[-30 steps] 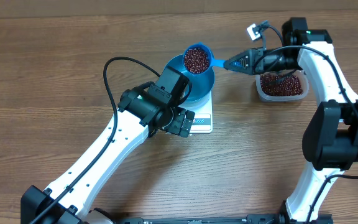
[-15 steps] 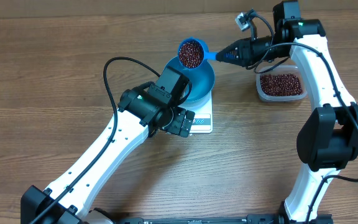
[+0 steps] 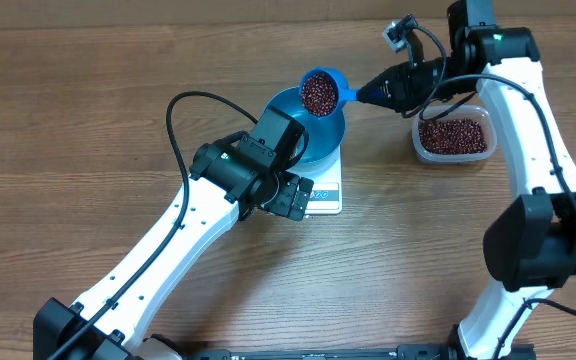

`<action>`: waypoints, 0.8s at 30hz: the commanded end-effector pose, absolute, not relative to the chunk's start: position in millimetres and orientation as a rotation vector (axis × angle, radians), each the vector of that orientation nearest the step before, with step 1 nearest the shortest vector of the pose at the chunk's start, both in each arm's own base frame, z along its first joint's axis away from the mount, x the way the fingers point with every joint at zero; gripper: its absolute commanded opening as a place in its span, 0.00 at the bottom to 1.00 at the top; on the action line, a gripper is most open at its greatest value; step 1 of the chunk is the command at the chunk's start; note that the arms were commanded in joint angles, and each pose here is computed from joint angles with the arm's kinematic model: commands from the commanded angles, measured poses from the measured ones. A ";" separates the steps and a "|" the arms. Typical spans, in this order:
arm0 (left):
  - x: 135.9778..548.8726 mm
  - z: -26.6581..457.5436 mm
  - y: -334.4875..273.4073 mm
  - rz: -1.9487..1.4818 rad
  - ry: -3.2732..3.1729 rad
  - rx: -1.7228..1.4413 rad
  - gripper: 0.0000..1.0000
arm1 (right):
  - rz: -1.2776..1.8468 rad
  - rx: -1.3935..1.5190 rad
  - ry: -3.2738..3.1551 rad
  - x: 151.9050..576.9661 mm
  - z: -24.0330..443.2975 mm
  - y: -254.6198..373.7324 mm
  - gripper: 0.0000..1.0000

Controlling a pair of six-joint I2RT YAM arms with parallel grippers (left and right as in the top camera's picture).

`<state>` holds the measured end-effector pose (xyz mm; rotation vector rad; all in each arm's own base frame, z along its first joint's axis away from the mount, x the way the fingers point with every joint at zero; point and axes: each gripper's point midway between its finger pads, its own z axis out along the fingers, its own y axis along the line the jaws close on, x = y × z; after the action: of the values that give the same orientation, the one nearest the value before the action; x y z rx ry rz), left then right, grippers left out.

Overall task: Scoop item into bowl and weigh 150g on scale
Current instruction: 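Carry the filled scoop left over the teal bowl, then tilt the scoop with the right gripper to pour beans into the bowl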

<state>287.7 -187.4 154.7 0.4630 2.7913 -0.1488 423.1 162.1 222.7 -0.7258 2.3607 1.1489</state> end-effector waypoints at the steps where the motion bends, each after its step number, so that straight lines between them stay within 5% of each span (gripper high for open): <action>1: 288.1 164.6 -187.5 -0.175 2.766 0.450 1.00 | 1.069 -0.837 2.296 415.9 245.8 176.7 0.04; 24: 288.1 164.6 -187.5 -0.175 2.766 0.450 1.00 | 0.860 -0.854 2.334 416.3 251.9 178.1 0.04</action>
<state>287.7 -187.4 154.7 0.4630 2.7913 -0.1488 414.9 181.8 222.2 -0.8606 2.3987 0.9151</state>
